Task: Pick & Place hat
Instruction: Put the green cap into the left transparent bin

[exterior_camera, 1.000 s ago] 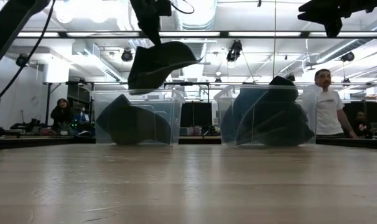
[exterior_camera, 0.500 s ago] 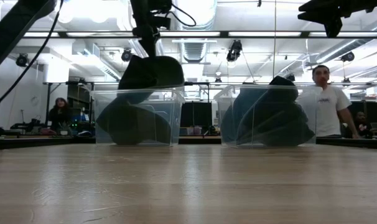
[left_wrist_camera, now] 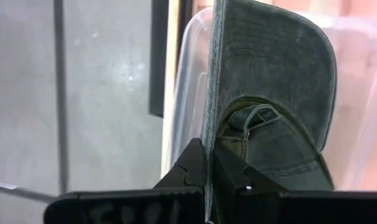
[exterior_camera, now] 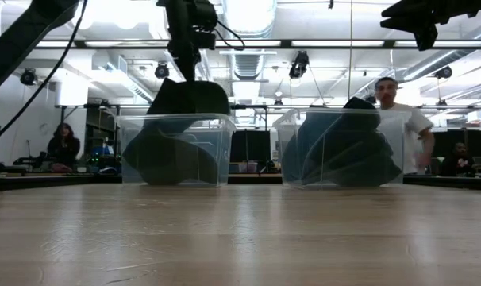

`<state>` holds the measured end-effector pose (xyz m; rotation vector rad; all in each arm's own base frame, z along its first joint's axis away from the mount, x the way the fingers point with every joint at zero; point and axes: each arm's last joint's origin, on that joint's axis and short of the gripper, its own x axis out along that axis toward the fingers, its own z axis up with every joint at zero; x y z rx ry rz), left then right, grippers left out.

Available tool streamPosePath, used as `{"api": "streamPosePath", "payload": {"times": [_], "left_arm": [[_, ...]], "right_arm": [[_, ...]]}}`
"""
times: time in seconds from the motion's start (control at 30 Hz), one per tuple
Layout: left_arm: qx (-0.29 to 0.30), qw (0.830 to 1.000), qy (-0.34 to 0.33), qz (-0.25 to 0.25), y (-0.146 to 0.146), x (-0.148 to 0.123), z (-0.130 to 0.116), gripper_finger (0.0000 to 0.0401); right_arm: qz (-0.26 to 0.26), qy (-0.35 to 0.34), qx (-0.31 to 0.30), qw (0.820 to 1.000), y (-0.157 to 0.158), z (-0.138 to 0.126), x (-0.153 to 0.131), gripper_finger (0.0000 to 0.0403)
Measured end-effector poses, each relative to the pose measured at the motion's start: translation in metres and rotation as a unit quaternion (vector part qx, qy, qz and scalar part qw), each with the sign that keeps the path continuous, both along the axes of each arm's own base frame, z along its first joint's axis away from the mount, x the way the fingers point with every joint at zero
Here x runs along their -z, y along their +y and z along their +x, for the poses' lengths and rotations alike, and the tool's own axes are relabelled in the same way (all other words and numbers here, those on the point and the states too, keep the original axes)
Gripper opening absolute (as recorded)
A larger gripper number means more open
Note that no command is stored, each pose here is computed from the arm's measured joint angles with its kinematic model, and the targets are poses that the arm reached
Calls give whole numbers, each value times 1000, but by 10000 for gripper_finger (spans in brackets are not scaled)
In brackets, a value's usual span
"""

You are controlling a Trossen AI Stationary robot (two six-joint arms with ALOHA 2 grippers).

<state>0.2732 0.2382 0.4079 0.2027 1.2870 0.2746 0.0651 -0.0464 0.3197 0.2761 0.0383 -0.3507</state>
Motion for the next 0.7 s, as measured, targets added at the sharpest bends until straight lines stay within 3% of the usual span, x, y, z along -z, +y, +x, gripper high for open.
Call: {"api": "streamPosePath", "payload": {"times": [0.7], "left_arm": [[-6, 993, 91, -74, 9, 58, 4, 5]], "right_arm": [[0, 0, 0, 1000, 0, 0, 0, 111]]}}
